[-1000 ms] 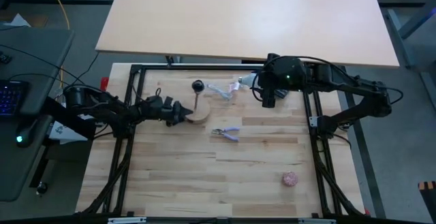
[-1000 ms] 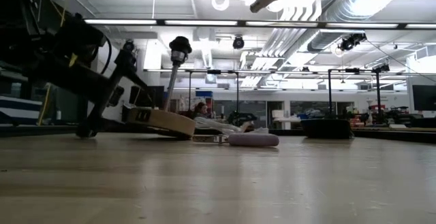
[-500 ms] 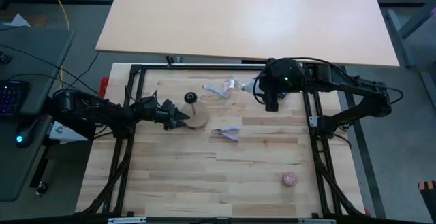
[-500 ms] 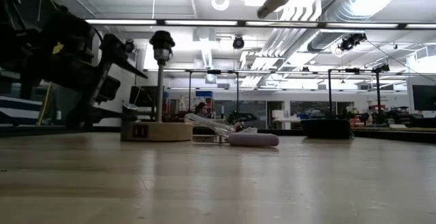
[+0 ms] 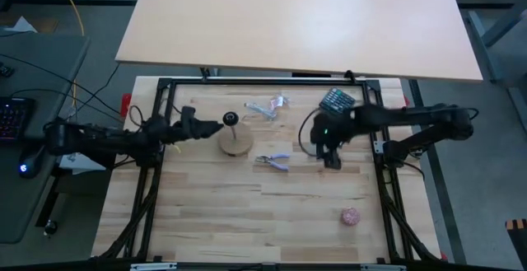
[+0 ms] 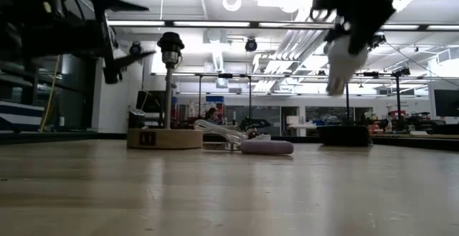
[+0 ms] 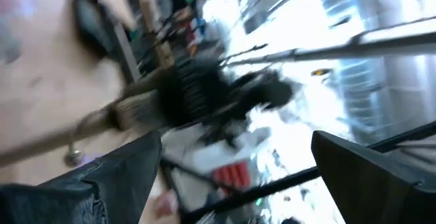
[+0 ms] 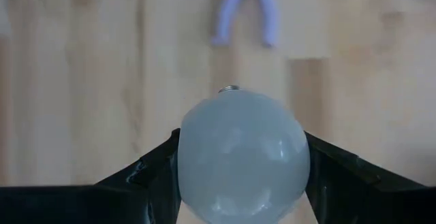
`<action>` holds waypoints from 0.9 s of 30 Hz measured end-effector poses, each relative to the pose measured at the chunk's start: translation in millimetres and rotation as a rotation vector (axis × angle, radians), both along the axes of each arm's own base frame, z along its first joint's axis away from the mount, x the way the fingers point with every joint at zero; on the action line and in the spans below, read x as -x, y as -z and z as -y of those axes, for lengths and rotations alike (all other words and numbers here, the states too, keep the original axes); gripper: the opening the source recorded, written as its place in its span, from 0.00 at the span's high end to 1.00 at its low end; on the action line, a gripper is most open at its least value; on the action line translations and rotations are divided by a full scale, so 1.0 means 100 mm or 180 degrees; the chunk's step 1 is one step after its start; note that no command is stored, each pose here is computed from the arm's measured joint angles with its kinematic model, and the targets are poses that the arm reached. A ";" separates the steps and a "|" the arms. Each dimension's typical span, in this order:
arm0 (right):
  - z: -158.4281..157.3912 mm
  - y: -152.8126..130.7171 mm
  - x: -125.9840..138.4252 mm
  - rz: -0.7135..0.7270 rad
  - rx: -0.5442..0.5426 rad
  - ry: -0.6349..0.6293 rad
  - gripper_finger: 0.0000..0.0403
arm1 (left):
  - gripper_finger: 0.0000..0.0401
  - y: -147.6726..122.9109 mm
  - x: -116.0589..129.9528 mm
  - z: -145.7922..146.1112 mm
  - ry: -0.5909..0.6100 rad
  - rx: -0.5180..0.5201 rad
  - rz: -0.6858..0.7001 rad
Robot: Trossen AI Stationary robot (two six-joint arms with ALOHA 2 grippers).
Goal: Screw lightbulb
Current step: Remove the light bulb from the lamp socket
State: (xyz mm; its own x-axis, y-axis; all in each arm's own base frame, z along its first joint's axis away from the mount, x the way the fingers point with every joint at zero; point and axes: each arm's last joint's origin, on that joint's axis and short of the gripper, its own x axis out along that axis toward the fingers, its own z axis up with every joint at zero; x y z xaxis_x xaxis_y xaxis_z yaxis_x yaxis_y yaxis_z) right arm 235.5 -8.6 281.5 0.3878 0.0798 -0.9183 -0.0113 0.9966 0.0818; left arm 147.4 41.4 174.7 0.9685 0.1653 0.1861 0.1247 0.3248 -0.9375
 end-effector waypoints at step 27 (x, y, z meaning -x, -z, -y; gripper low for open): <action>0.03 1.08 -0.03 0.1743 -0.0006 0.1464 0.29 | 0.08 -0.54 0.12 -0.01 -0.0891 -0.0202 0.0652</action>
